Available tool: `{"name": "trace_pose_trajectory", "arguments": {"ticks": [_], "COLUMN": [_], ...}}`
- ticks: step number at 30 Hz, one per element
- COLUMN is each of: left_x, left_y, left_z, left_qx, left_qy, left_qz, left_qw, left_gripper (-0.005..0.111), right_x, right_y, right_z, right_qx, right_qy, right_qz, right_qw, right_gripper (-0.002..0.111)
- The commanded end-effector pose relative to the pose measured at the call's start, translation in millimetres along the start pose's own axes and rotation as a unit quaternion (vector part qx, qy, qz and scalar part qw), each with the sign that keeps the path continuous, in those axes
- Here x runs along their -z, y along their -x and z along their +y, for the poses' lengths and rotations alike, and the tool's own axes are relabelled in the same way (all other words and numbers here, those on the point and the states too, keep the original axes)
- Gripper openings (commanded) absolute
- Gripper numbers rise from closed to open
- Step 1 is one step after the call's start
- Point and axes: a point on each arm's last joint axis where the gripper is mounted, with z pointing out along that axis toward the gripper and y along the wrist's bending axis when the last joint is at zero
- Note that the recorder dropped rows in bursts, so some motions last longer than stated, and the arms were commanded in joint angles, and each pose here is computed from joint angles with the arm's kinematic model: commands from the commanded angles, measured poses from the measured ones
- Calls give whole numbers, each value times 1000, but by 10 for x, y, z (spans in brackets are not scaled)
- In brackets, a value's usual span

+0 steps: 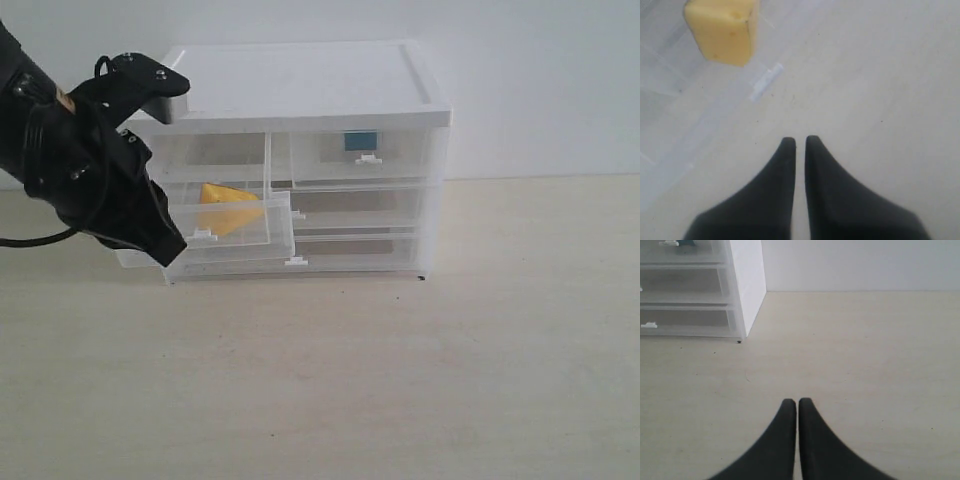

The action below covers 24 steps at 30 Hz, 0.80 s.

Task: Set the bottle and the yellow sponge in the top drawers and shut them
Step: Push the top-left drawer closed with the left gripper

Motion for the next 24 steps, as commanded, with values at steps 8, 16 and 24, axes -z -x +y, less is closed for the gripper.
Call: {"name": "trace_pose_trajectory", "arguments": {"ticks": [8,16,24], "left_x": [-190,-301,-268], "left_y": [84,158,257], "left_z": [70,134,184], "left_qx": [18,19,17], "left_qy": [28,48,75], "left_qz": [-59,-91,-145], "left_qw": [998,994,986], "left_gripper": [4,4,4], "right_x": [5,5,5], "right_y": [6,6,6], "right_z": [-1,-1,-1], "right_qx": [2,2,2], "right_qy": [-1,-1,-1], "right_qz": [-4,-4,-4], "right_qw": [1000,1000,1000], "right_gripper": [0,0,0]}}
